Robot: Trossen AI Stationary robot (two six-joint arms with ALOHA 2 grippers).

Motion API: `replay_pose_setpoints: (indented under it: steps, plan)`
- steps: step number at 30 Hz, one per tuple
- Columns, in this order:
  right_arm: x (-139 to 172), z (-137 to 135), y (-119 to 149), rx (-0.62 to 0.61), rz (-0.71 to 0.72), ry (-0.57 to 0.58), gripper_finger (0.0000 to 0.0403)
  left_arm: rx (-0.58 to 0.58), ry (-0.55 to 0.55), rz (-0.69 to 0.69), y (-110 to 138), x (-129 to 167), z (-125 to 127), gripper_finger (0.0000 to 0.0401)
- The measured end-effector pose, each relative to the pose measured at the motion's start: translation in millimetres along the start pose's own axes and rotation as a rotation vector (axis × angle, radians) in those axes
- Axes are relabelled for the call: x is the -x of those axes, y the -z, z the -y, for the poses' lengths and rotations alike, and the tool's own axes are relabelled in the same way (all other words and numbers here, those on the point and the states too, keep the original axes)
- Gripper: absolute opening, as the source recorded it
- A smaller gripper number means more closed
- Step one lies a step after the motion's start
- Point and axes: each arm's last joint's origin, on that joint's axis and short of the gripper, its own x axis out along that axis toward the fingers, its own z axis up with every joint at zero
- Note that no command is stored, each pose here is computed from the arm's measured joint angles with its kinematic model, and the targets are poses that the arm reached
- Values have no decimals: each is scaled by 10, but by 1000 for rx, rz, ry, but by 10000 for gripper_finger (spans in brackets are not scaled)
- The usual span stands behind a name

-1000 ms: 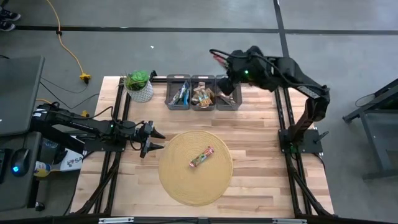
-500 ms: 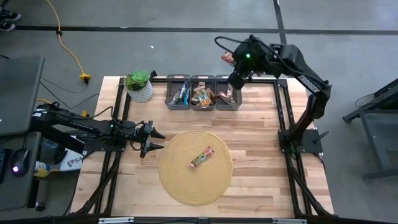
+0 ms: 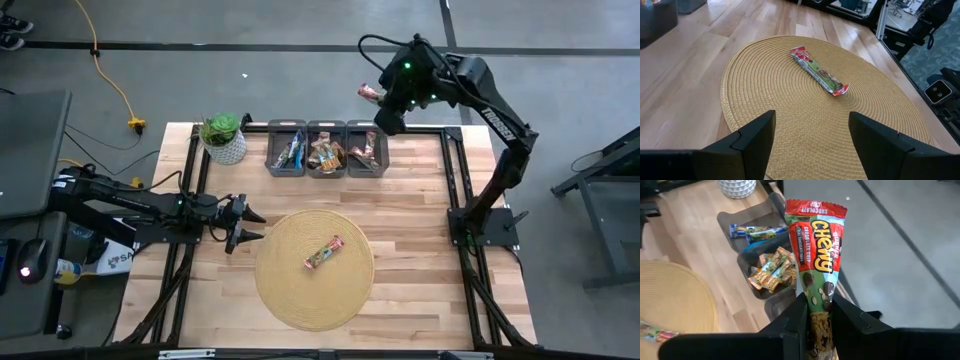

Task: Pick and place Granola Bars by type
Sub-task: Put the red granola bar into the right black bin

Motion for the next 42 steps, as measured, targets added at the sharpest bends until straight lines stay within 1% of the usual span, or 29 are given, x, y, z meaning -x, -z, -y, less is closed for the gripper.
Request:
replay_pose_setpoints:
  steps: [3, 6, 9, 11, 15, 17, 20, 24, 28, 32, 35, 38, 42]
  plan:
    - [-192, 37, 70, -13, 18, -55, 59, 0, 0, 0, -1, 0, 1, 248]
    - [-489, 49, 188, -27, 62, -86, 59, 0, 0, 0, 0, 0, 0, 248]
    - [-846, 39, 370, -49, 87, -83, 59, 0, 1, 0, -1, 0, 1, 248]
    - [-1076, 35, 497, -86, 110, -78, 59, 0, 0, 0, 0, 0, 0, 248]
    - [-1499, 55, 787, -213, 131, -59, 59, 0, 0, 0, 0, 0, 1, 248]
    - [-1691, 75, 968, -302, 129, -28, 59, 0, 0, 0, 0, 0, 0, 248]
    - [-1893, 108, 1228, -432, 107, 32, 59, 0, 0, 0, 0, 0, 0, 248]
    - [-2054, 128, 1487, -521, 95, 59, 60, 0, 0, 0, 0, 0, 0, 248]
    - [-2130, 128, 1608, -539, 115, 44, 64, 0, 0, 0, 0, 0, 0, 248]
    - [-2185, 112, 1739, -539, 92, 54, 81, 0, 0, 0, 0, 0, 0, 248]
    - [-2223, 98, 1834, -532, 83, 58, 100, 0, 0, 0, 1, 0, 0, 248]
    - [-2245, 89, 1879, -495, 89, 49, 120, 0, 0, 0, -1, 0, 0, 248]
    - [-2239, 74, 1820, -418, 155, -35, 141, 0, 0, 0, 0, 0, 0, 248]
